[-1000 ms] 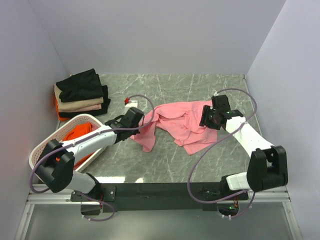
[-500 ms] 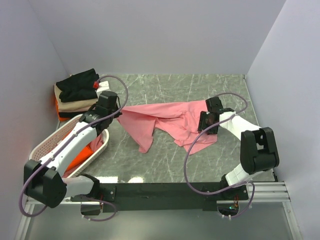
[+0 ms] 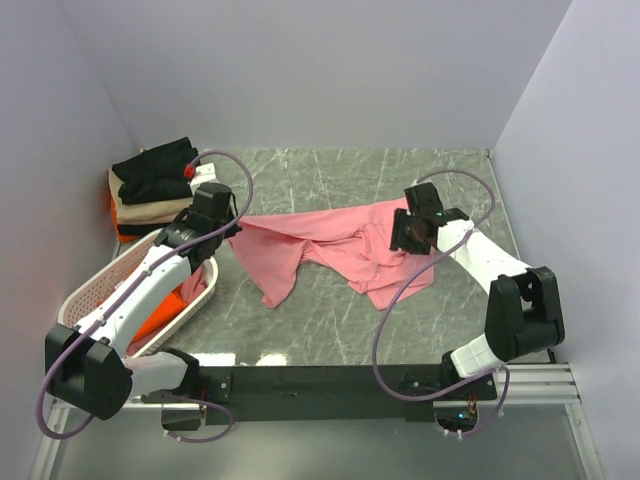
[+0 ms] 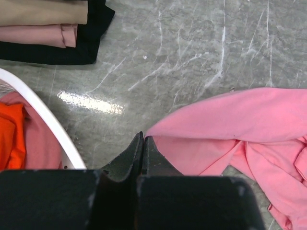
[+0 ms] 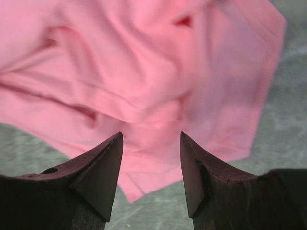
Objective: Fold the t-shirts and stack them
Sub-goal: Flatten the tshirt out
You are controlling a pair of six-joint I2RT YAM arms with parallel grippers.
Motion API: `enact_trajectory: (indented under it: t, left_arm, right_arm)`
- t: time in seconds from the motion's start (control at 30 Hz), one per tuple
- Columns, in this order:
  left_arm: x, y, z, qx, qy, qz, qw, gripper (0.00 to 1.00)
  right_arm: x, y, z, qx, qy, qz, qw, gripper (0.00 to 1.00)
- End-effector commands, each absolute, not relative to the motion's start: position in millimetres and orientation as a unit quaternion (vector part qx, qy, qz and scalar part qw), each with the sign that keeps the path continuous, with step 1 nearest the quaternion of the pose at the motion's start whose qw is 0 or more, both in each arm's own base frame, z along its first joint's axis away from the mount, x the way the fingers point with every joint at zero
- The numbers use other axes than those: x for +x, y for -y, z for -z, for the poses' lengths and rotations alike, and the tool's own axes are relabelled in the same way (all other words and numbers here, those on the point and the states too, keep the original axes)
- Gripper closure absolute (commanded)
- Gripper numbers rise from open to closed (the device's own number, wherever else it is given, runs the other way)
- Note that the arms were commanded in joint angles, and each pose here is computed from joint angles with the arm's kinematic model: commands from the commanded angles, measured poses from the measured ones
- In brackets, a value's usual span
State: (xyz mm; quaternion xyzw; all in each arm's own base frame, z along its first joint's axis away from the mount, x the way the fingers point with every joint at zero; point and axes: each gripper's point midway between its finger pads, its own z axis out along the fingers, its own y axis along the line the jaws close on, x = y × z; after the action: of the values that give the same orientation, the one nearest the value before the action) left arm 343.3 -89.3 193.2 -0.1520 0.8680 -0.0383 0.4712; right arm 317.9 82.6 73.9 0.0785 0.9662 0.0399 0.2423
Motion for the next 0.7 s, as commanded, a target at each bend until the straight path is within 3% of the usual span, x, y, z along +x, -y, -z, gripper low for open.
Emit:
enact_trajectory:
  t: [0.0,0.43,0.67]
  left_arm:
    - [347,93,-202,-0.147,-0.864,0.051,0.478,1.0]
    - [350,101,-194,-0.132,-0.871,0.063,0.468,0.99]
    - [349,99,-193,-0.134,-0.871,0.059,0.47,0.99]
  right_arm:
    - [341,-109,-106,0.06,-0.952,-0.086,0.288,0.42]
    - [355,-164,-72,0.017,-0.964,-0.103,0.244,0.43]
    - [352,-122,-64,0.063,-0.966,-0.045,0.247,0.43]
